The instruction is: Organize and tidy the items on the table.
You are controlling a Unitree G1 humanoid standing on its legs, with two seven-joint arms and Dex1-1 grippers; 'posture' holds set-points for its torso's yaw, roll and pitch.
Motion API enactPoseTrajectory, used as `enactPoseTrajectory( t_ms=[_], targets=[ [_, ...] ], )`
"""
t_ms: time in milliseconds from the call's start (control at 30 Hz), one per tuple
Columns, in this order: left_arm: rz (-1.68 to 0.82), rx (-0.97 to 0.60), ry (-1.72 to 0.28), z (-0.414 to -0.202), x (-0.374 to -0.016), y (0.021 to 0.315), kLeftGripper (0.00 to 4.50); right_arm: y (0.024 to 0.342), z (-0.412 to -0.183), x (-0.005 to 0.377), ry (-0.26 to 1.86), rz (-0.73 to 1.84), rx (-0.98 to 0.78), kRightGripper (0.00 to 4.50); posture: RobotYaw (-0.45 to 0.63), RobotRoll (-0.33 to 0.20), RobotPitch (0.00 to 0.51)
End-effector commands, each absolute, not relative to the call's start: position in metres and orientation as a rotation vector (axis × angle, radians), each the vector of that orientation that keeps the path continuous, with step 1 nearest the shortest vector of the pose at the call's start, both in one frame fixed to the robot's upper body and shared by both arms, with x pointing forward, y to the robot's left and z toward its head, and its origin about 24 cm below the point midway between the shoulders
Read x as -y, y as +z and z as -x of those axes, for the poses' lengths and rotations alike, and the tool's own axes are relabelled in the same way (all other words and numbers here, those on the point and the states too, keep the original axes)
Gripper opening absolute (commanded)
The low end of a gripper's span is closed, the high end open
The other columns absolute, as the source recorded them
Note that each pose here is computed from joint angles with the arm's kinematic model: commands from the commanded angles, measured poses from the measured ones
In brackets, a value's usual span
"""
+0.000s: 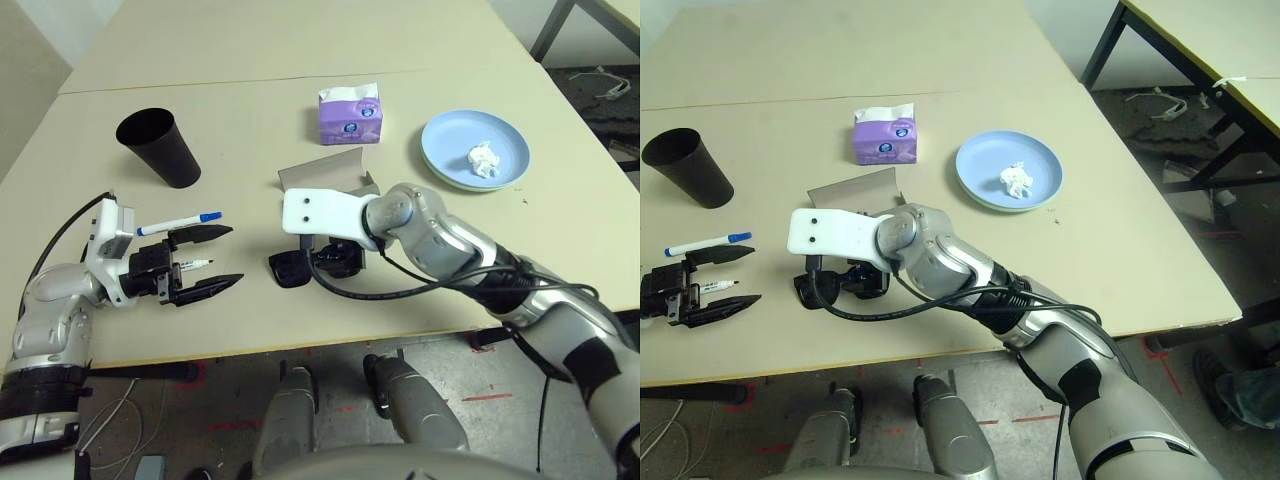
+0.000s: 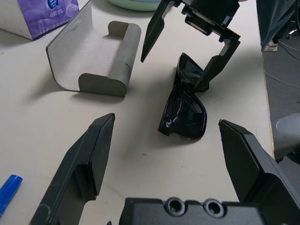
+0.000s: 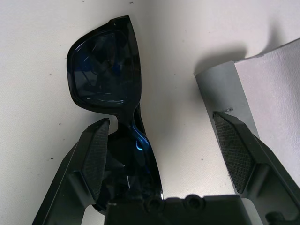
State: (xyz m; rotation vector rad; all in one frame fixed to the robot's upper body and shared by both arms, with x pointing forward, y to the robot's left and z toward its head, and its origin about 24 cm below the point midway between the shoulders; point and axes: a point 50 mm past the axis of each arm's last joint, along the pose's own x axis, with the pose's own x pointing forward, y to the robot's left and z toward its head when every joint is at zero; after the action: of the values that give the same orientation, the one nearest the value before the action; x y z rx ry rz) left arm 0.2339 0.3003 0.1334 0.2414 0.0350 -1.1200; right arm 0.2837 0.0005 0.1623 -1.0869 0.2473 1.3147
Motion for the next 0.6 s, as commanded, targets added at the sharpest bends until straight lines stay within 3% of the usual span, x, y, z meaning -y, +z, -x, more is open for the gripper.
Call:
enactPoseTrajectory(
  t_ms=[33, 167, 233, 600],
  targets=[
    [-0.242, -0.040, -1.117, -0.2316, -0.3002, 0.1304, 4.50, 0.1541, -0.2797, -0.0029, 1.347, 1.117, -0.250, 4.47, -0.12, 0.000, 0.208],
    [-0.239, -0.040, -1.117, -0.2313, -0.2987, 0.1291, 4.50, 0.1541, -0.2796, -0.0024, 1.349, 1.117, -0.246, 4.47, -0.12, 0.000, 0.206],
    [-0.239, -0.039, -1.114, -0.2316, -0.2989, 0.1289, 4.50, 0.1541, -0.2793, -0.0019, 1.351, 1.115, -0.246, 4.09, -0.12, 0.000, 0.208],
    [-0.233, -0.015, -1.102, -0.2332, -0.2966, 0.1299, 4.50, 0.1540, -0.2797, 0.0002, 1.358, 1.110, -0.256, 0.19, -0.12, 0.000, 0.207]
  ],
)
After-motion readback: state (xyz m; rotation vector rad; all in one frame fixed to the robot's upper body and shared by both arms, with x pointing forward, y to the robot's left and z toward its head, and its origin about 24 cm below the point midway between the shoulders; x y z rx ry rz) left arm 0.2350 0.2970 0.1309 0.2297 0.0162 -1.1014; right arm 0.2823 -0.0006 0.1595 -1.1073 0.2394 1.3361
